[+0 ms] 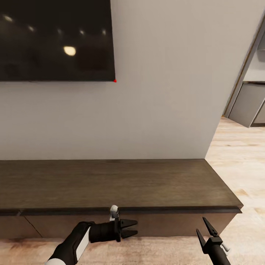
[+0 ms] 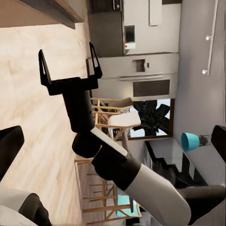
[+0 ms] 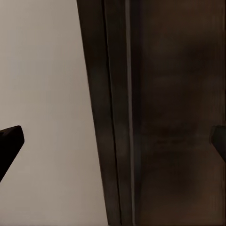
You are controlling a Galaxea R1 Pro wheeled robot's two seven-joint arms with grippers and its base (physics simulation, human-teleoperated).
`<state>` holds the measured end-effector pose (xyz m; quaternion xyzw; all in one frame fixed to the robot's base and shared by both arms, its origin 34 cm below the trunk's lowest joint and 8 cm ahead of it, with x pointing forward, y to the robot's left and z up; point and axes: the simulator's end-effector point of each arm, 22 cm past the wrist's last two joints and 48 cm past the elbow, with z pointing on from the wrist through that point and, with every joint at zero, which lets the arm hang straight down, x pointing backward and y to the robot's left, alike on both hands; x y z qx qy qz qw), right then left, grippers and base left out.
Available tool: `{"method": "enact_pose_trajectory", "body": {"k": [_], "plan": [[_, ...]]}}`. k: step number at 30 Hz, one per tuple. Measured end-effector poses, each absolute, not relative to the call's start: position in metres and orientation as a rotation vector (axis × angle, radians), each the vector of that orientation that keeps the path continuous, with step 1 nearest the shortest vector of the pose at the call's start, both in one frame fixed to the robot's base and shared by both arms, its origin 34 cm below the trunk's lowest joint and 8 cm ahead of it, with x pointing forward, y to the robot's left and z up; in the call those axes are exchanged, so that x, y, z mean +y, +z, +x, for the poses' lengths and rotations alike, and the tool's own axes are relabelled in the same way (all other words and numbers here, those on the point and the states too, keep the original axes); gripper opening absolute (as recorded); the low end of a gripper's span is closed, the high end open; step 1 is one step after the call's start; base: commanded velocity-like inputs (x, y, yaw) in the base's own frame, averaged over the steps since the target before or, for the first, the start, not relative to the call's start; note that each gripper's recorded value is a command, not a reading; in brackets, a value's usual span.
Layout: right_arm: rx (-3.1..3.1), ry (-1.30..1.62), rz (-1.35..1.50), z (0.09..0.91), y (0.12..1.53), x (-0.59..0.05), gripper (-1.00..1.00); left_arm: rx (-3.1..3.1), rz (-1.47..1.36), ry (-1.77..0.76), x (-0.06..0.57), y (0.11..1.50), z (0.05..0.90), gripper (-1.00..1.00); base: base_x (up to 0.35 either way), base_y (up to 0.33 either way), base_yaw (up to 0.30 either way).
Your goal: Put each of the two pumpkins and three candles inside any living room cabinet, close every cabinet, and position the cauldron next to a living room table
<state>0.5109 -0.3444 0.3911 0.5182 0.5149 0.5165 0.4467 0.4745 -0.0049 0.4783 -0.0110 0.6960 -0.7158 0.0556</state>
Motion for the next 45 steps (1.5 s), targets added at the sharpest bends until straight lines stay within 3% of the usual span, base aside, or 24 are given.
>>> {"method": "enact_pose_trajectory", "body": {"k": [45], "plan": [[1.286,1.243,1.262,0.505,0.376,-0.349,1.0,2.229,-0.114,-2.223,-0.015,0.433,0.45,1.0,0.0,0.0,0.0]]}}
